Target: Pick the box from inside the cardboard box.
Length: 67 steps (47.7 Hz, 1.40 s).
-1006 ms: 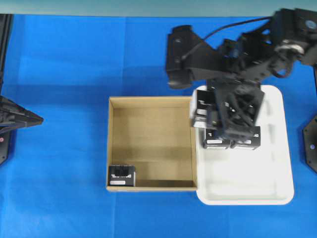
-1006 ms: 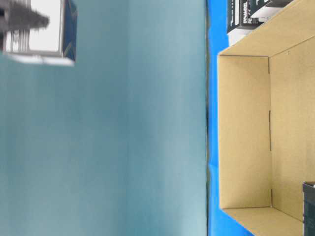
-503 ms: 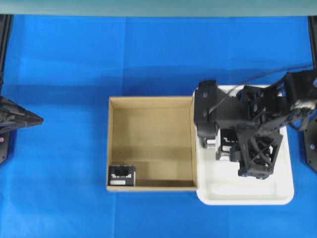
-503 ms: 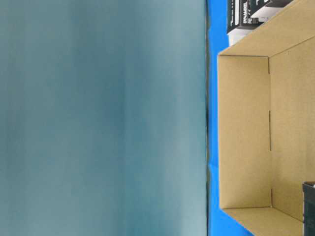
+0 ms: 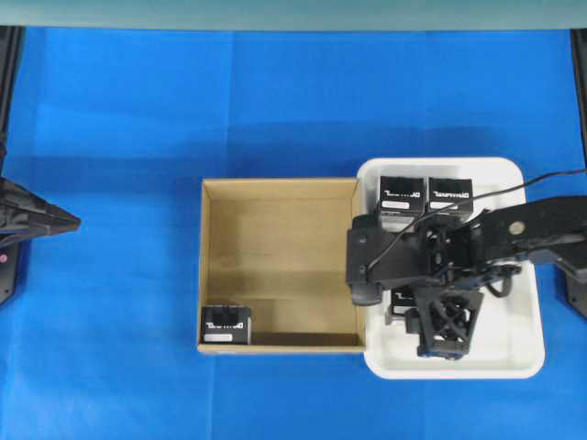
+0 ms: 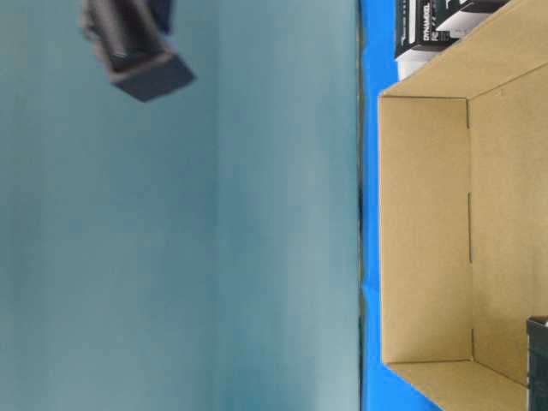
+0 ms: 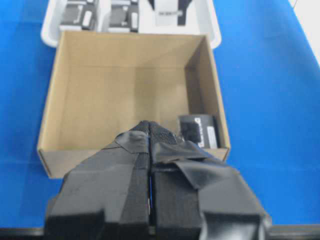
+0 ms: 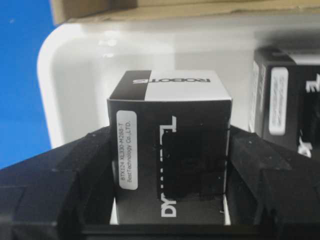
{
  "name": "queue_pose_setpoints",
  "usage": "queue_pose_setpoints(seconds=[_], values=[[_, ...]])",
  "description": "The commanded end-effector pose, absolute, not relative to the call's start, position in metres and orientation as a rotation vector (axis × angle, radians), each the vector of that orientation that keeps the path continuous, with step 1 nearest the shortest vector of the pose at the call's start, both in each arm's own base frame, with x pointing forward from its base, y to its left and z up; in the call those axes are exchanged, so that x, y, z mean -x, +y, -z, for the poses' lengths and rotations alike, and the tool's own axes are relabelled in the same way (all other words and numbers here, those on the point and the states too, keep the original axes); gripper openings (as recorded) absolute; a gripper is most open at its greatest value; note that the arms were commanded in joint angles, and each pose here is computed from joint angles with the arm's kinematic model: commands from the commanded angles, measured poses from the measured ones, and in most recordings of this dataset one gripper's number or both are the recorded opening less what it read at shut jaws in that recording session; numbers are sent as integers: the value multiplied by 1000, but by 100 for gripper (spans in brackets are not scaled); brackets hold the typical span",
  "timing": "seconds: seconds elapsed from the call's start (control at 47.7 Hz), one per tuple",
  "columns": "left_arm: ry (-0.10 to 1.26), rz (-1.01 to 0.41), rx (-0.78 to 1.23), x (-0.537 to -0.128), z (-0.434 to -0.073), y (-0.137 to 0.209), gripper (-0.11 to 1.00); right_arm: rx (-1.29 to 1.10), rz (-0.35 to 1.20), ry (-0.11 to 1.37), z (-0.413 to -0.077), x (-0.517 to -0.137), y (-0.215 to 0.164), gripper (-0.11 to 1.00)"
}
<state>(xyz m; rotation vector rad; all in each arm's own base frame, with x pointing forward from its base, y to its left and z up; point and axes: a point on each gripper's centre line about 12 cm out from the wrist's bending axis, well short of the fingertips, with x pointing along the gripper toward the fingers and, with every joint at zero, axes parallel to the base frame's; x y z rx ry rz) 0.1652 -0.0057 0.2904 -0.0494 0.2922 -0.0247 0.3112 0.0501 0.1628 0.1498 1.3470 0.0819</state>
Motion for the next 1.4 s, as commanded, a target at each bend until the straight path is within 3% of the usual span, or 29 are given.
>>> queue_pose_setpoints(seconds=[0.0, 0.356, 1.215, 1.383], values=[[263, 27, 48, -168, -302, -6, -7, -142, -83, 1347, -154, -314, 52, 62], [263, 28, 47, -168, -302, -6, -7, -117, -97, 1373, -124, -313, 63, 62], [267, 26, 93, -168, -302, -7, -7, -138, -56, 1345, -114, -310, 51, 62], [270, 28, 93, -168, -301, -7, -7, -136, -58, 1339, -115, -311, 51, 92]])
